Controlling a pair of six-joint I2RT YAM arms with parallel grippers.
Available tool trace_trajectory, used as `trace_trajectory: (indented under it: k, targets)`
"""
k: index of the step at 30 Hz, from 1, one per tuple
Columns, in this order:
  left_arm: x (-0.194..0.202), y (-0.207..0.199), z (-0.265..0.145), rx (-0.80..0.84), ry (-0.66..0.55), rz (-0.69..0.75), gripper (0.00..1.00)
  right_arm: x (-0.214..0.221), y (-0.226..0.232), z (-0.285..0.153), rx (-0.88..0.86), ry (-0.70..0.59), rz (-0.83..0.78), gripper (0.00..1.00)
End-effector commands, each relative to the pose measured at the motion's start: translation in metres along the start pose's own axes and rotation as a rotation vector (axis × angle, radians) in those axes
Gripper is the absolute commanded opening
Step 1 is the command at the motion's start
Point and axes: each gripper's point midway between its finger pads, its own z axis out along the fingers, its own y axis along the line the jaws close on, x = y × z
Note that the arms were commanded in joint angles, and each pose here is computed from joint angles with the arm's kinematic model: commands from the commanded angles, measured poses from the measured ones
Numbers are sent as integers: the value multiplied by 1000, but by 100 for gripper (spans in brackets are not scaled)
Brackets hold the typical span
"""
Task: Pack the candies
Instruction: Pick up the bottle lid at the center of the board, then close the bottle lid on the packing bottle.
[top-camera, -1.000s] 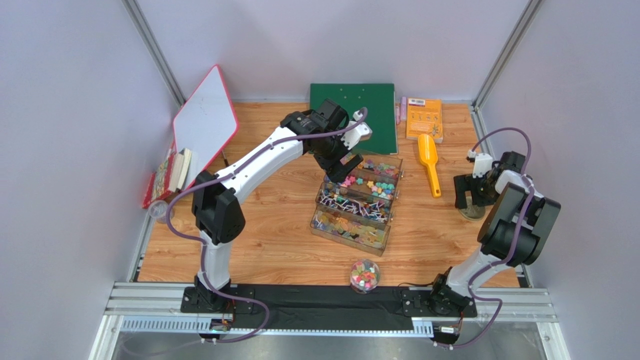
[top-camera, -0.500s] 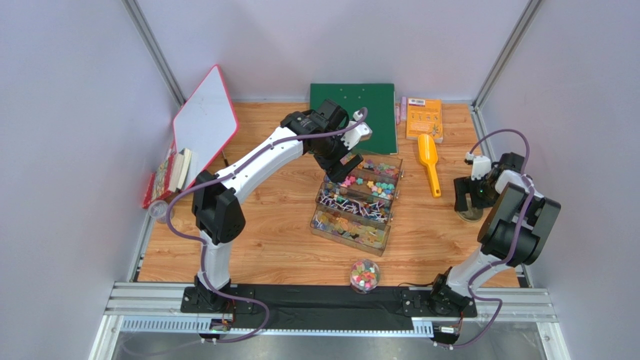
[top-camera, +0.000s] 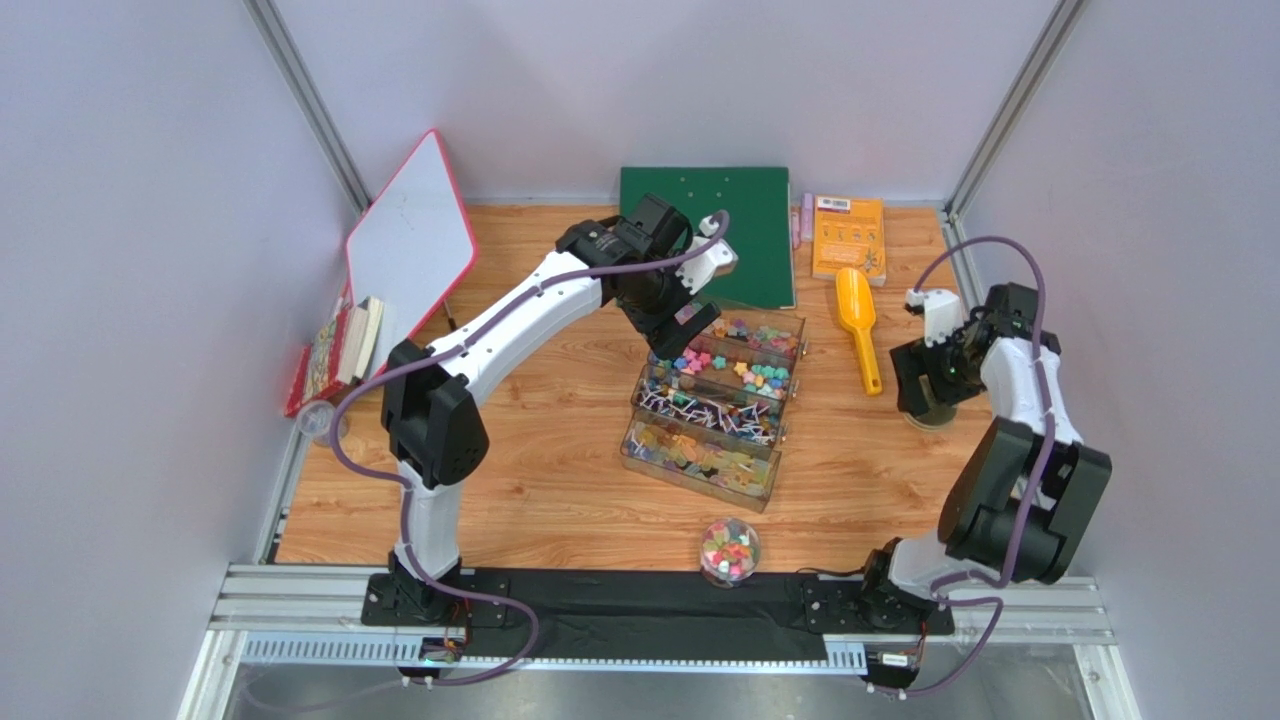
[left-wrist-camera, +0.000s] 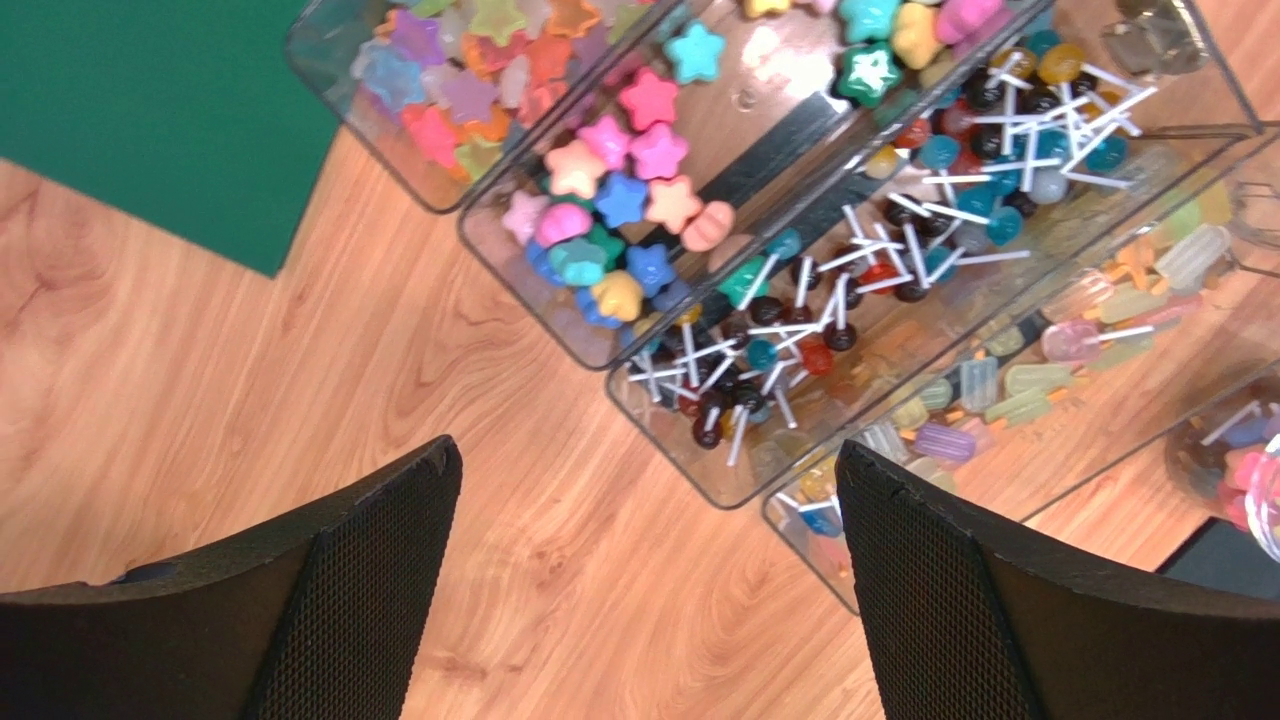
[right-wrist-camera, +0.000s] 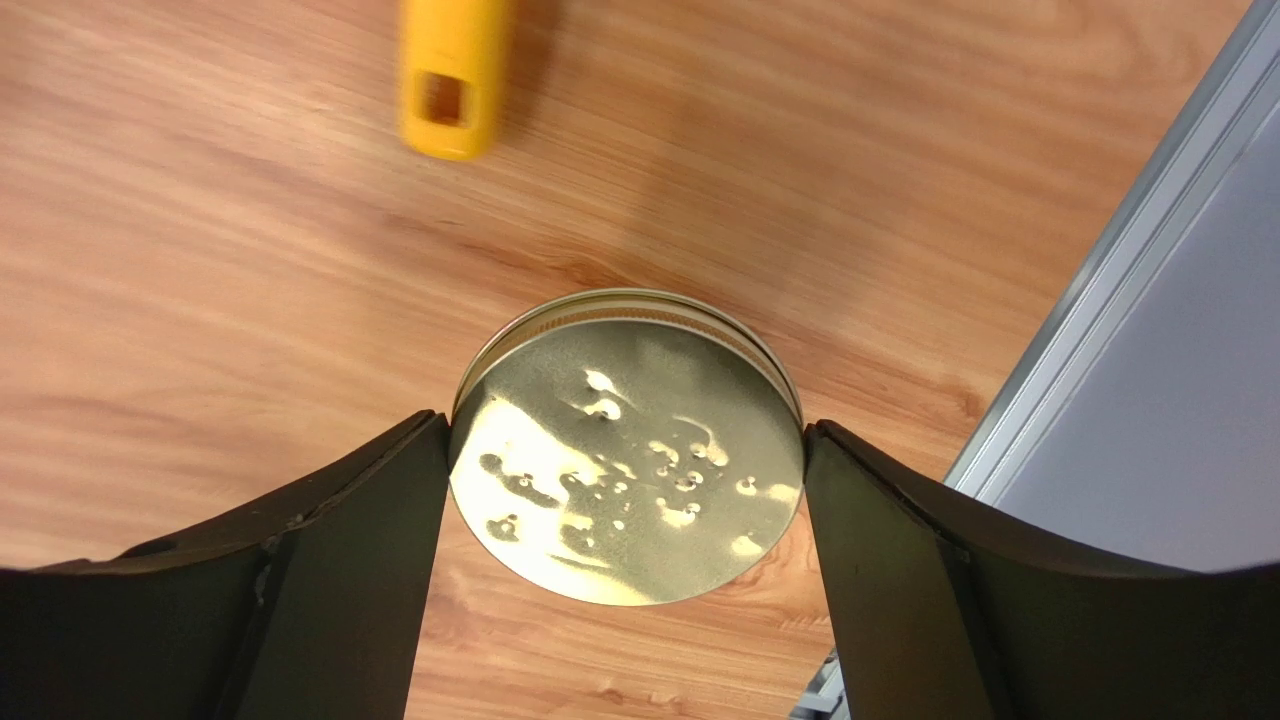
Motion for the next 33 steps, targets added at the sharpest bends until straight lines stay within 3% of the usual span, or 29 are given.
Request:
trace_trajectory:
  k: [1, 8, 17, 25, 33]
  targets:
    - [-15, 41, -47, -122, -107, -17, 100, -37, 57, -45, -115, -86, -212, 79]
    - [-2, 74, -96, -251, -165, -34, 100, -36, 180, -84, -366, -126, -647, 80]
    - [32, 94, -145, -373, -193, -63, 100, 23, 273, -104, -596, -72, -1178, 82]
    - [50, 93, -173, -427, -229, -53, 100, 41, 328, -108, -688, -59, -1388, 81]
    - [53, 88, -183, -437, -251, -50, 100, 51, 358, -98, -726, -73, -1461, 81]
